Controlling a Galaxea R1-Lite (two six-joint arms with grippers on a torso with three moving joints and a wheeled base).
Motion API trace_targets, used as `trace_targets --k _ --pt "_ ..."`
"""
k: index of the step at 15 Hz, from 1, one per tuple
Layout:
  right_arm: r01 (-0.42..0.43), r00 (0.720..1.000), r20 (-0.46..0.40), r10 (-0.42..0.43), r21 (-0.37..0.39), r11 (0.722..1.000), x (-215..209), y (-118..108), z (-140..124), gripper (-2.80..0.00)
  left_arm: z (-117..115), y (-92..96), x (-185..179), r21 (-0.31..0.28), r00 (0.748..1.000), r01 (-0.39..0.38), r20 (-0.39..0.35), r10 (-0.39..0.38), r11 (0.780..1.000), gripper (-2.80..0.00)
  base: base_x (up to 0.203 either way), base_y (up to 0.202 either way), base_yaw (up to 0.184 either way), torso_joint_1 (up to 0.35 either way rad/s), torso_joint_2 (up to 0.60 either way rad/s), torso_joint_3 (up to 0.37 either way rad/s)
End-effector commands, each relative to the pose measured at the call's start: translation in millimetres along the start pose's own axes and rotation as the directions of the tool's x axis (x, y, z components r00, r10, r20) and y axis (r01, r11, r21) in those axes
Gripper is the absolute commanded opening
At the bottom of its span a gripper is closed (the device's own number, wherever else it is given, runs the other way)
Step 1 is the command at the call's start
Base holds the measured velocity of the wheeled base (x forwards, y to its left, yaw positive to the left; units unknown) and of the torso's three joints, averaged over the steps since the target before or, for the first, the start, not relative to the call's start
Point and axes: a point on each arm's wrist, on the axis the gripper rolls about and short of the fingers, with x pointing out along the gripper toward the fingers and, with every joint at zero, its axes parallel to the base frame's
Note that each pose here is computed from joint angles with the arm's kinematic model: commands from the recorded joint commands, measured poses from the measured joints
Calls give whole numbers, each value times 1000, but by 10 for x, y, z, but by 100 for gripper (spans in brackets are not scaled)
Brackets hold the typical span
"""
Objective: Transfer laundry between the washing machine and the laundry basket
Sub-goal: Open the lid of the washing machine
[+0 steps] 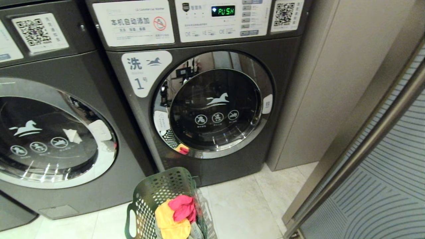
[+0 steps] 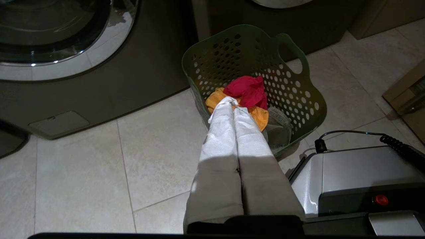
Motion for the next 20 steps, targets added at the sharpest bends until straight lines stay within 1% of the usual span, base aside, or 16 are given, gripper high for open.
trace_targets --k 1,3,5,7,12,13,14,15,16,17,18,19,20 --pt "-1 1000 -1 1 0 1000 0 0 0 -280 -3 0 0 0 1000 -1 -3 1 1000 -280 -2 7 -151 3 2 3" --pt "-1 1000 -1 1 0 1000 0 0 0 -280 -2 0 1 -1 1000 -1 -4 1 1000 -280 -3 5 -85 1 2 4" --pt "-1 1000 -3 1 0 1000 2 0 -4 -280 -3 1 0 -2 1000 -6 -3 6 1000 -280 0 0 0 0 0 0" --pt "-1 1000 -1 1 0 1000 0 0 0 -280 -3 1 0 -27 1000 -5 -3 5 1000 -280 0 0 0 0 0 0" --pt "-1 1000 -3 1 0 1000 2 0 -4 -280 -4 -2 2 -25 1000 6 -2 -6 1000 -280 0 0 0 0 0 0" --pt "-1 1000 -3 1 0 1000 2 0 -4 -280 2 -1 -1 -27 1000 4 1 -4 1000 -280 0 0 0 0 0 0" --pt "-1 1000 -3 1 0 1000 2 0 -4 -280 62 5 -29 -29 999 2 36 0 1000 -280 0 0 0 0 0 0" --pt "-1 1000 -3 1 0 1000 2 0 -4 -280 184 17 -91 -32 996 3 91 0 999 -280 0 0 0 0 0 0" --pt "-1 1000 -3 1 0 1000 2 0 -4 -280 376 34 -191 -32 988 8 153 -3 999 -280 0 0 0 0 0 0" --pt "-1 1000 -3 1 -2 1000 2 0 -4 -280 589 57 -268 -34 983 12 185 -6 999 -280 0 0 0 0 0 0" --pt "-1 1000 -3 1 -3 1000 2 0 -4 -280 829 85 -290 -46 983 19 185 -10 999 -280 0 0 0 0 0 0" --pt "-1 1000 -3 1 -3 1000 2 0 -4 -280 1067 116 -269 -67 985 25 170 -13 997 -280 0 0 0 0 0 0" --pt "-1 1000 -3 1 -2 1000 2 0 -4 -280 1343 153 -187 -98 990 32 139 -18 995 -280 0 0 0 0 0 0"
